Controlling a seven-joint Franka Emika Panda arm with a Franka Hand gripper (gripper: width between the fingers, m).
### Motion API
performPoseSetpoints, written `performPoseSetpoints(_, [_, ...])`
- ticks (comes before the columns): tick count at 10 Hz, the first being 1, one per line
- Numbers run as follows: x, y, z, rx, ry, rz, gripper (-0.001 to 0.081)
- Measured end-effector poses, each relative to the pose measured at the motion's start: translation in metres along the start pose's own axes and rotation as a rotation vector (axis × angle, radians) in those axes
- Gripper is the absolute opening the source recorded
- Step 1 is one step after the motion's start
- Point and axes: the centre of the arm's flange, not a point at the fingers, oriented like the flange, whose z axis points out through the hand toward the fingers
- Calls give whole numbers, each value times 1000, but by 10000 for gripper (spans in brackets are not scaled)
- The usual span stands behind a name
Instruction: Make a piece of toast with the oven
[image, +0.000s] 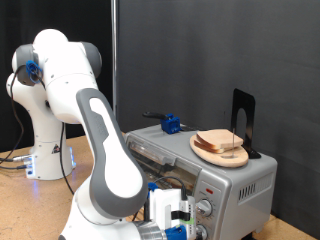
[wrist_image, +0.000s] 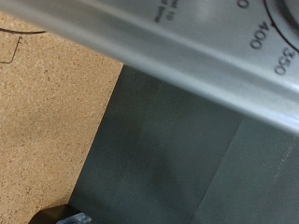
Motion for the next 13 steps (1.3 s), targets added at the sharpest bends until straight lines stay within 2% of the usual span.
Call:
performPoseSetpoints(5, [-2, 6, 1, -3, 0, 34, 5])
performPoseSetpoints(6, [-2, 7, 1, -3, -1, 39, 98])
performPoseSetpoints(7, [-2, 8, 2, -3, -2, 42, 284])
performPoseSetpoints(8, [-3, 9, 2, -4, -2, 48, 284])
performPoseSetpoints(9, [-3, 10, 2, -4, -2, 63, 485])
performPoseSetpoints(10, [-3, 10, 2, -4, -3, 92, 485])
performPoseSetpoints(11, [-3, 10, 2, -4, -4, 113, 623])
performPoseSetpoints(12, [-3, 10, 2, -4, -4, 122, 623])
performPoseSetpoints(13, [-3, 9, 2, -4, -4, 124, 765])
